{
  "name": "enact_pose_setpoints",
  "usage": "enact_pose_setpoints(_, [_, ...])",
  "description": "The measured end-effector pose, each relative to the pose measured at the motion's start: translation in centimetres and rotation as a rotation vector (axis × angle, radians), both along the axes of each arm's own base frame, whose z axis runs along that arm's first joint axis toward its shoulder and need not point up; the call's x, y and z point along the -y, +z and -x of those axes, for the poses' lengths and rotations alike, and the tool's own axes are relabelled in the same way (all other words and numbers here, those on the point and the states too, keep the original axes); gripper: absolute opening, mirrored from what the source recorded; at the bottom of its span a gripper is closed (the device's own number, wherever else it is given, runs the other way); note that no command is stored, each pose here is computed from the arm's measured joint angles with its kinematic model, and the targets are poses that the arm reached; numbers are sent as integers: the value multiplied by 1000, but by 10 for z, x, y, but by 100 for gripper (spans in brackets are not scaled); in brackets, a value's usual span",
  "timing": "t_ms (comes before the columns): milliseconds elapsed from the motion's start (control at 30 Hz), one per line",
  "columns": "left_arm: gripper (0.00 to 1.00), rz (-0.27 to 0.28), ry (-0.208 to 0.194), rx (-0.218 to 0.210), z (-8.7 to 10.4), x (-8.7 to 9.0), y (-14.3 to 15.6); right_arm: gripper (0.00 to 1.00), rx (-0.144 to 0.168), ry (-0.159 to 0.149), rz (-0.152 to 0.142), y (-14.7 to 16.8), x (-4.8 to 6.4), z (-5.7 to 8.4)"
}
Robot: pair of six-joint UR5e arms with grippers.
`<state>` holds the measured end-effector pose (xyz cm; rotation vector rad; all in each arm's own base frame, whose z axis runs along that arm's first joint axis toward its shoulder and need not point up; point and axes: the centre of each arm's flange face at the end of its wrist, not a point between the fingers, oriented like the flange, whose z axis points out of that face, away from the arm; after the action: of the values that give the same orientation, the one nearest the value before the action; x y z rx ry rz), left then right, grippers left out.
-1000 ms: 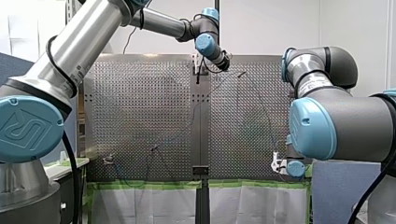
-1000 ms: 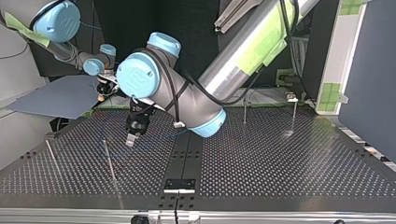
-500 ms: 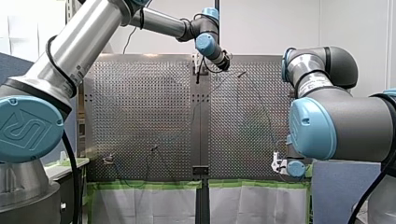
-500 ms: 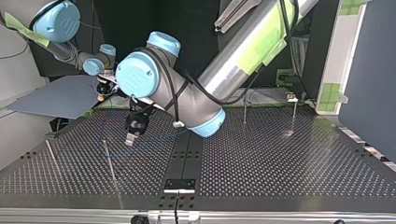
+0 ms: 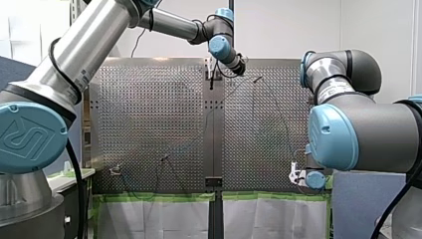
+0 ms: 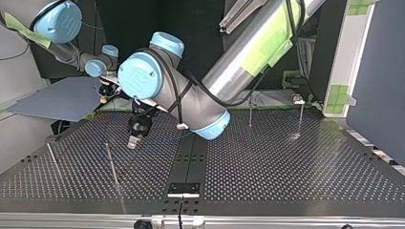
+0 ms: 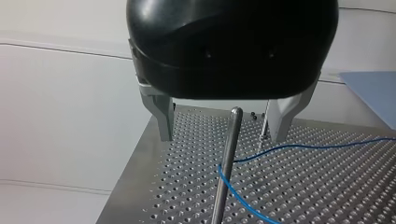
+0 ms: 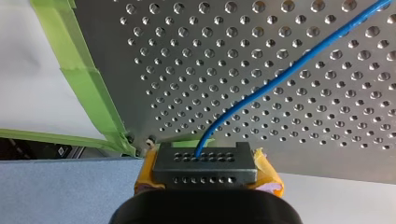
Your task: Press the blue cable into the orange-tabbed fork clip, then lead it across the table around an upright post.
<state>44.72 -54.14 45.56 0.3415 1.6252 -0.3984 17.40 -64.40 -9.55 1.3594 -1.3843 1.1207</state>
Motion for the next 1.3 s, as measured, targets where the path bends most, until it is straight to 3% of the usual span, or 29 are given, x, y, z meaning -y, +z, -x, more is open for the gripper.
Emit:
enact_pose_setpoints(433, [99, 23, -16, -4, 1, 3, -1, 0, -1, 1, -3, 0, 1, 1])
enact_pose_setpoints(1300, [99, 1, 8, -15, 12, 1, 2, 0, -8, 2, -12, 0, 0, 1])
